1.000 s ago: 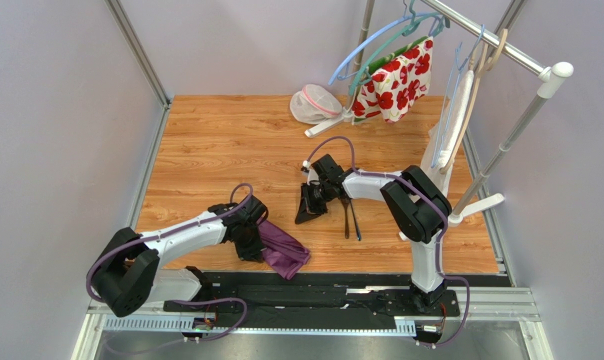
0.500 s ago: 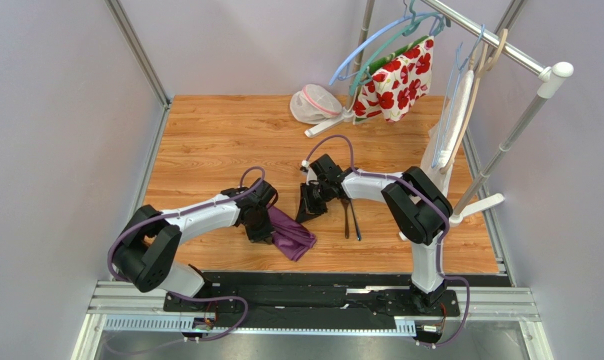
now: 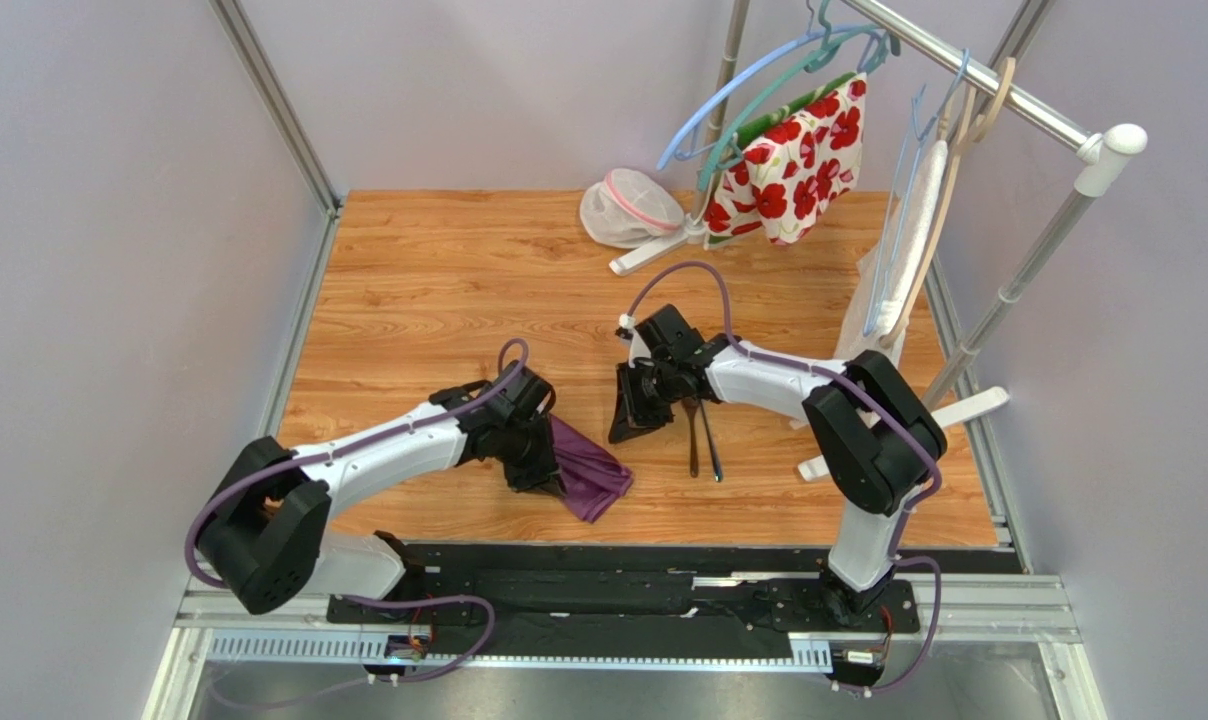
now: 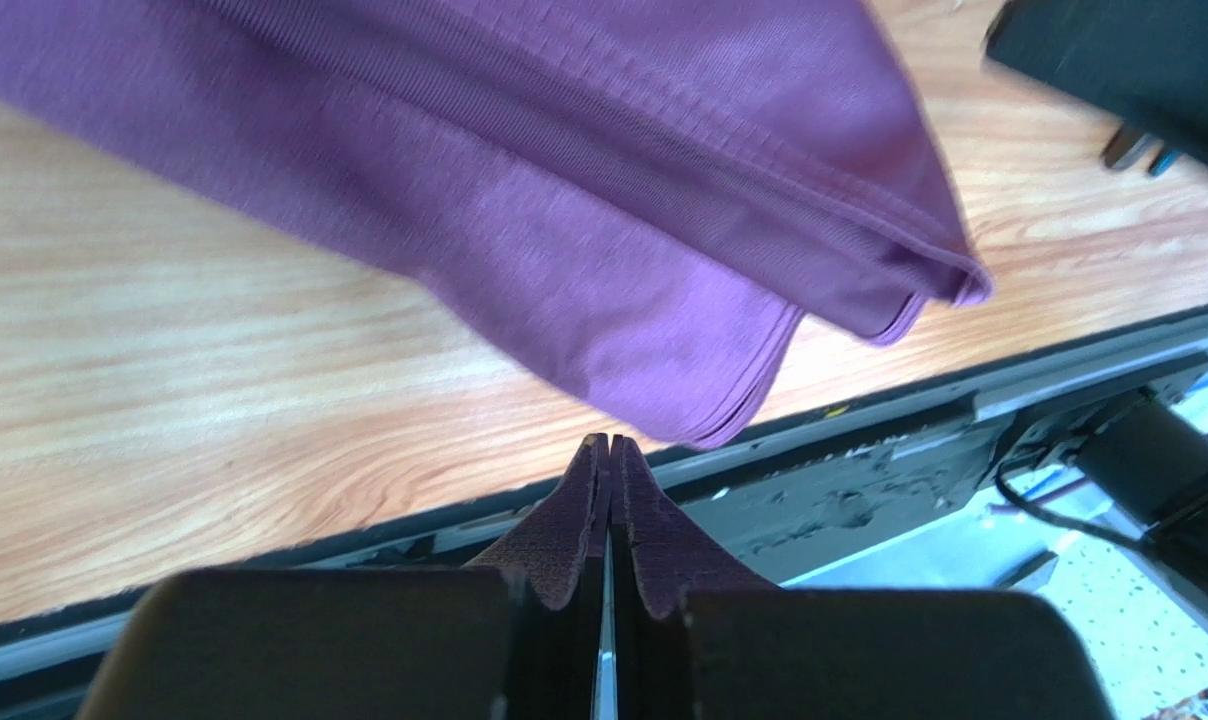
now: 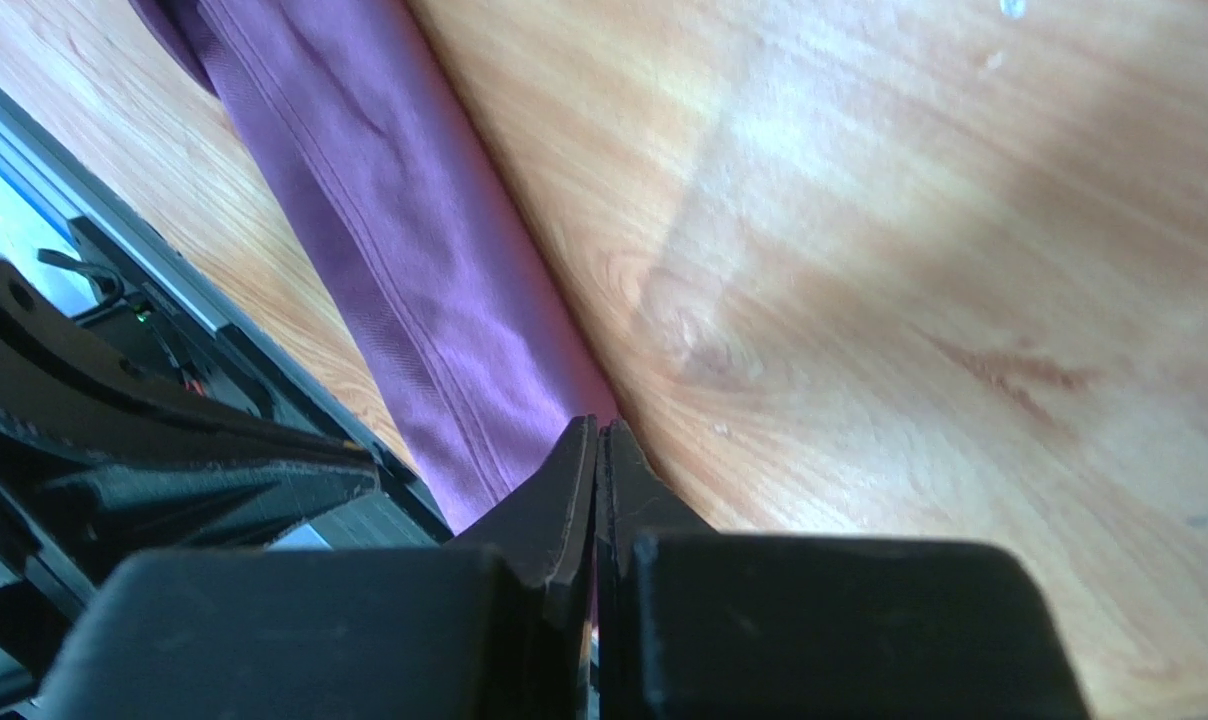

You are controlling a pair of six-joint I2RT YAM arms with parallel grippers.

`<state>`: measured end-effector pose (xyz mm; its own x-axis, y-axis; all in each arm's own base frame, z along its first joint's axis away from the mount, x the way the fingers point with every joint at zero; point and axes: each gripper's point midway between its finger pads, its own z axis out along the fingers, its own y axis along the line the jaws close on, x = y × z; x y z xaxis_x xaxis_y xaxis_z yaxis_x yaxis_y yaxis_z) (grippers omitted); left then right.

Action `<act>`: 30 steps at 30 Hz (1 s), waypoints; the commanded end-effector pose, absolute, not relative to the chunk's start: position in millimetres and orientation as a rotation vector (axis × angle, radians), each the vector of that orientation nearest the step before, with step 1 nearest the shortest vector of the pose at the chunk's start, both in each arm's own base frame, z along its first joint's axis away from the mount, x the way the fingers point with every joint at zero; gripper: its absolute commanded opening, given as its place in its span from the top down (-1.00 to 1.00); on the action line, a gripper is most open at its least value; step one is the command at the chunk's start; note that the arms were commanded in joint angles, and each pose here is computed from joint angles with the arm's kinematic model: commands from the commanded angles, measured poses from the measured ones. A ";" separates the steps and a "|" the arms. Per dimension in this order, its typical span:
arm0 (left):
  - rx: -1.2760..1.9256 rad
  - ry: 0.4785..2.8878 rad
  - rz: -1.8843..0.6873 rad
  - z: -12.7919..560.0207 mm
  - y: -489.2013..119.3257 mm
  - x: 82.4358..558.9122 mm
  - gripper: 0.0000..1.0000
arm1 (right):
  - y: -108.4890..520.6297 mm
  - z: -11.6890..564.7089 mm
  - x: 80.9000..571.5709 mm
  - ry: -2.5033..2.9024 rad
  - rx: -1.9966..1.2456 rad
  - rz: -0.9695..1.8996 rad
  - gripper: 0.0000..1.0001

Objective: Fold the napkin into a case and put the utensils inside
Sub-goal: Stuff the top corner of the smaller-rectangle-folded napkin at the center of the board.

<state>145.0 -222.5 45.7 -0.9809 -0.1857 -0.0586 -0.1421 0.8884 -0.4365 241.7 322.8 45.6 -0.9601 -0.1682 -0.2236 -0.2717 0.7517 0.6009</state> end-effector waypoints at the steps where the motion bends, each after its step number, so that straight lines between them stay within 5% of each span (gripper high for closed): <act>1: -0.247 2.910 -0.738 54.7 -245.2 166.6 0.95 | 311.1 60.3 235.1 2.747 -0.398 0.965 0.89; 7: -0.270 2.919 -0.699 43.2 -243.4 169.2 0.96 | 284.5 74.4 232.9 2.654 -0.596 0.574 0.21; 13: -0.272 2.903 -0.653 37.8 -238.5 173.1 0.99 | 285.9 88.8 222.9 2.469 -0.796 0.343 0.16; 26: -0.287 2.817 -0.732 22.2 -237.7 187.8 0.99 | 327.3 107.3 165.2 2.103 -1.307 0.596 0.13; 28: -0.302 2.808 -0.746 21.0 -236.1 187.3 0.99 | 332.1 99.1 163.6 2.149 -1.361 0.571 -0.14; 30: -0.310 2.799 -0.753 21.6 -233.8 187.5 0.99 | 334.9 91.7 162.0 2.156 -1.407 0.542 -0.15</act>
<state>180.1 -231.3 16.6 -0.9621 -0.2397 -0.1301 -0.1541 0.8713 -0.4658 161.9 313.3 87.8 -0.4258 -0.6703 -0.6078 -0.8728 0.4814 0.0804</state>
